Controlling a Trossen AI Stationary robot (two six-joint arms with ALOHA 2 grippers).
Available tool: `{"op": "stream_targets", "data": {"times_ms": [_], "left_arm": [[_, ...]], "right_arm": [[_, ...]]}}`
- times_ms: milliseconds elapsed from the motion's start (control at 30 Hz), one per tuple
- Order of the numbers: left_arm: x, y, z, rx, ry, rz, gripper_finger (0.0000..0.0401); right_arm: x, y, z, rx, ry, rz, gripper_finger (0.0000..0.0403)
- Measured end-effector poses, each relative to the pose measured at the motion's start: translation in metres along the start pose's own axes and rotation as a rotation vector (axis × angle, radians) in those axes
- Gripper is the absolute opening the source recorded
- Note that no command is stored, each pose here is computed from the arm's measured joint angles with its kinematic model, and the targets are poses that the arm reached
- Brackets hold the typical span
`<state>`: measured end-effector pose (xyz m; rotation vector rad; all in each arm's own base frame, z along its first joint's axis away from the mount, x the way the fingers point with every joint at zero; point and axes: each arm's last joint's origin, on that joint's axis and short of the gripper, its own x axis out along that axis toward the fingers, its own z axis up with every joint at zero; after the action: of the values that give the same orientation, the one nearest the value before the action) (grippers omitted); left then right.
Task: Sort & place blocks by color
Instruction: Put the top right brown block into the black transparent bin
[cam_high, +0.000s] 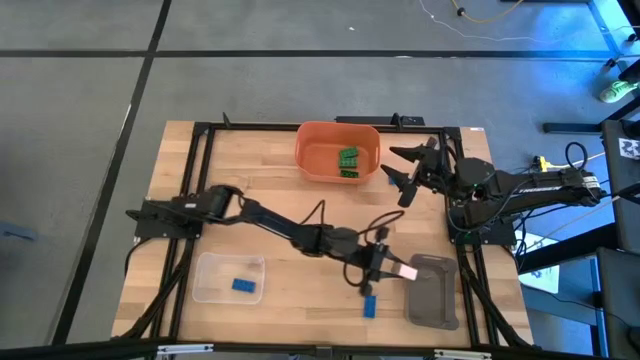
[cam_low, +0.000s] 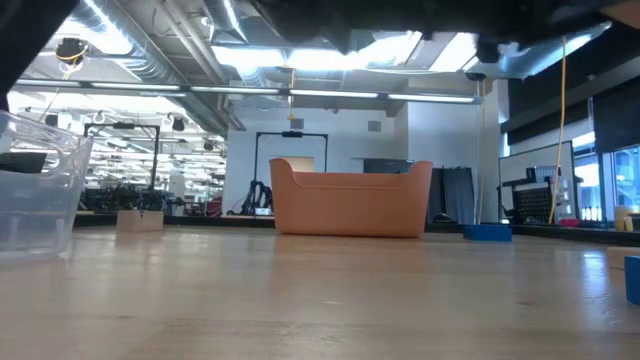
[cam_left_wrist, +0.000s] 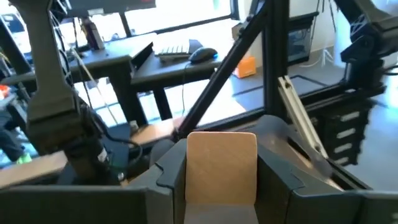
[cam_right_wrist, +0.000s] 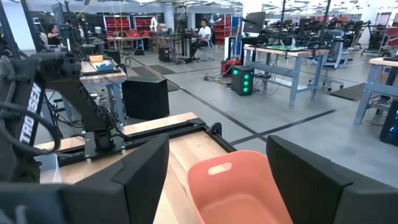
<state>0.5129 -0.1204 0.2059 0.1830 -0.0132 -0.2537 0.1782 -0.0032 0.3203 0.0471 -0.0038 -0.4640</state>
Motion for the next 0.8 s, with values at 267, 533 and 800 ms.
{"op": "stream_targets", "data": {"times_ms": [267,533,800], "left_arm": [[0.019,0.013,-0.016,0.005,-0.019,-0.013,0.0117],[0.018,0.028,-0.013,0.01,-0.082,0.001,0.0139],[0.029,0.026,-0.023,0.0,-0.131,-0.041,0.013]], "right_arm": [[0.0,0.0,-0.001,-0.004,0.005,-0.001,0.0271],[0.0,0.0,-0.001,-0.005,0.005,-0.001,0.0271],[0.0,0.0,-0.001,-0.005,0.006,-0.001,0.0271]]}}
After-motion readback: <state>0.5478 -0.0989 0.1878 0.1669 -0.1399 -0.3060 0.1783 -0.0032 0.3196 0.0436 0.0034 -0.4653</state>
